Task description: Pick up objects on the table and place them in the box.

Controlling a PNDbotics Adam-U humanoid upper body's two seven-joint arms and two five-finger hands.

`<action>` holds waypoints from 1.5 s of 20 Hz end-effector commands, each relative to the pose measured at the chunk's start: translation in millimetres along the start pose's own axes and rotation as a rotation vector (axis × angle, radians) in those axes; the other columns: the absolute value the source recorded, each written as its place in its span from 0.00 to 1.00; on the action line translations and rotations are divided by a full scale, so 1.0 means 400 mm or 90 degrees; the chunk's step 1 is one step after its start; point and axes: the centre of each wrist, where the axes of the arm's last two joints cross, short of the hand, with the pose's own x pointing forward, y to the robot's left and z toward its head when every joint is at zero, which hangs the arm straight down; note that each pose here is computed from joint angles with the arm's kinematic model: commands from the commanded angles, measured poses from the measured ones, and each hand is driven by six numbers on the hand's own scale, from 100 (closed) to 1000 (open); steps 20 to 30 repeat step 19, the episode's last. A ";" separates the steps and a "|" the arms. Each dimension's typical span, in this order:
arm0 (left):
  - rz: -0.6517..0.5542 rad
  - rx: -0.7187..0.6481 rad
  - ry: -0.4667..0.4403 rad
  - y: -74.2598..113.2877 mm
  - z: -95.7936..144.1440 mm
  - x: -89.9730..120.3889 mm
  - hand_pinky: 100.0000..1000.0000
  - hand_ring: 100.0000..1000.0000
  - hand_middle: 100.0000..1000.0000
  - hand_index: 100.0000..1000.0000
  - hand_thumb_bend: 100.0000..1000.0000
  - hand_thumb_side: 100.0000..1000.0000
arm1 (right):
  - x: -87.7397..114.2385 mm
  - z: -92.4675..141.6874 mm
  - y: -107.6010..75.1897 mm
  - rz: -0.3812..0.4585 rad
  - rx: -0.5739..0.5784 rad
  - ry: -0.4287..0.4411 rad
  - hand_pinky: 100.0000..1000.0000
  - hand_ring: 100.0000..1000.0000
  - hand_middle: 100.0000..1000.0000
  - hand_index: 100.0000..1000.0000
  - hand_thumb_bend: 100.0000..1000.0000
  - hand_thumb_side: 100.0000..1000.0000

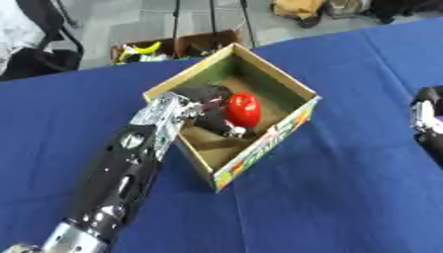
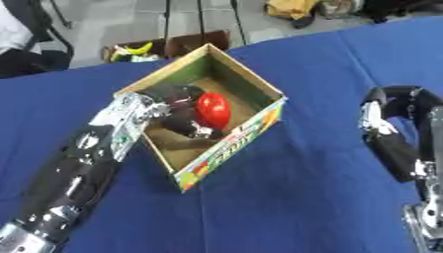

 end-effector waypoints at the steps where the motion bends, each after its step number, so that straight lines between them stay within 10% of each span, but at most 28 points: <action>1: -0.011 0.053 0.016 0.051 0.023 -0.023 0.92 1.00 0.98 1.00 0.62 0.92 | 0.018 -0.007 -0.009 -0.005 -0.007 -0.019 0.70 0.45 0.33 0.60 0.00 0.43; 14: -0.036 0.257 0.075 0.236 0.183 -0.050 0.83 0.98 0.95 1.00 0.34 0.89 | 0.012 -0.004 -0.013 -0.001 -0.011 -0.013 0.70 0.46 0.34 0.60 0.00 0.43; 19: 0.070 0.383 0.027 0.249 0.294 -0.047 0.70 0.90 0.87 0.99 0.25 0.93 | 0.011 -0.005 -0.017 0.000 -0.023 -0.011 0.70 0.46 0.34 0.60 0.00 0.43; 30: 0.070 0.383 0.027 0.249 0.294 -0.047 0.70 0.90 0.87 0.99 0.25 0.93 | 0.011 -0.005 -0.017 0.000 -0.023 -0.011 0.70 0.46 0.34 0.60 0.00 0.43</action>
